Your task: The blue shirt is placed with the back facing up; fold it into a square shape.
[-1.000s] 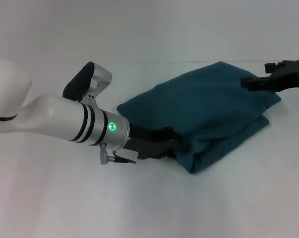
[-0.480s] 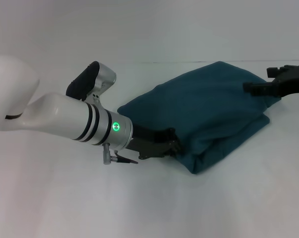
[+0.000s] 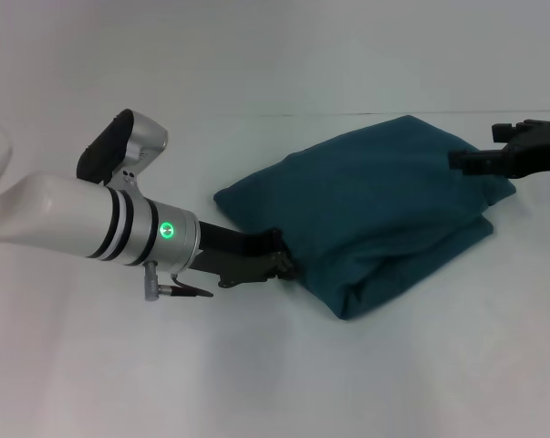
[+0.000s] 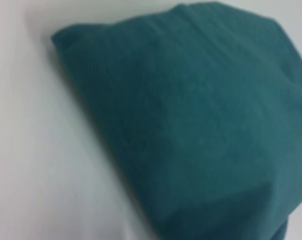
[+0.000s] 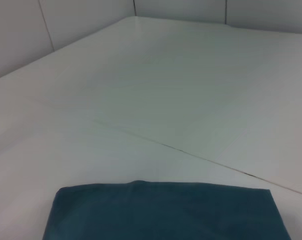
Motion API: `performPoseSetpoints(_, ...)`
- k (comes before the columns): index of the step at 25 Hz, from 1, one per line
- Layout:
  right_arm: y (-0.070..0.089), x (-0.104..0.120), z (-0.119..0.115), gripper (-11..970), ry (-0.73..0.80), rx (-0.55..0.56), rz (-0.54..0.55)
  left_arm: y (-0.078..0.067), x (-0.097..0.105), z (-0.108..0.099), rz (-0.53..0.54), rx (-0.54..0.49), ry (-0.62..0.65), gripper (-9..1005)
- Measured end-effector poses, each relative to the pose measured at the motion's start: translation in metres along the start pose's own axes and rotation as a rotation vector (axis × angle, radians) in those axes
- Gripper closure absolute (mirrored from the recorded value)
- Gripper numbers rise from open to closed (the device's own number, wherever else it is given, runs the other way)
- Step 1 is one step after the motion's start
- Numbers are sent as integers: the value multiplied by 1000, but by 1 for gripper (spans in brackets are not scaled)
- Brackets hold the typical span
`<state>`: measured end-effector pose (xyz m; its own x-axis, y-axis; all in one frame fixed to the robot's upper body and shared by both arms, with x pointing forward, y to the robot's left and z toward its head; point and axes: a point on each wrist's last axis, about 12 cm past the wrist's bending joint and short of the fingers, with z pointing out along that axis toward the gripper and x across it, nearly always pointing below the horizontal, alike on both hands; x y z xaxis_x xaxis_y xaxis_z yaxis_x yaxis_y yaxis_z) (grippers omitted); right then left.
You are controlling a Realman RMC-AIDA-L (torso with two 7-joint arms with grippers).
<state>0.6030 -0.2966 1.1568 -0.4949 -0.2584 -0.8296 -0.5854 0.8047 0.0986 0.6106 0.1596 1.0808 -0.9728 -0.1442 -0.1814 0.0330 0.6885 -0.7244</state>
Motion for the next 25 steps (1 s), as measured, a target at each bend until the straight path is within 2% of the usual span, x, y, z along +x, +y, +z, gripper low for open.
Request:
performPoseSetpoints(12,0,-2,-2,34,-7,-4,5,-4,3,-5,30,69,19,943)
performPoseSetpoints(20,0,-2,-2,33,-8,-4,1,-7,4,-1,57,50,10,646)
performPoseSetpoints(25,1,-2,-2,33,-7,-6,0,-6,3,1,64,31,-3,406)
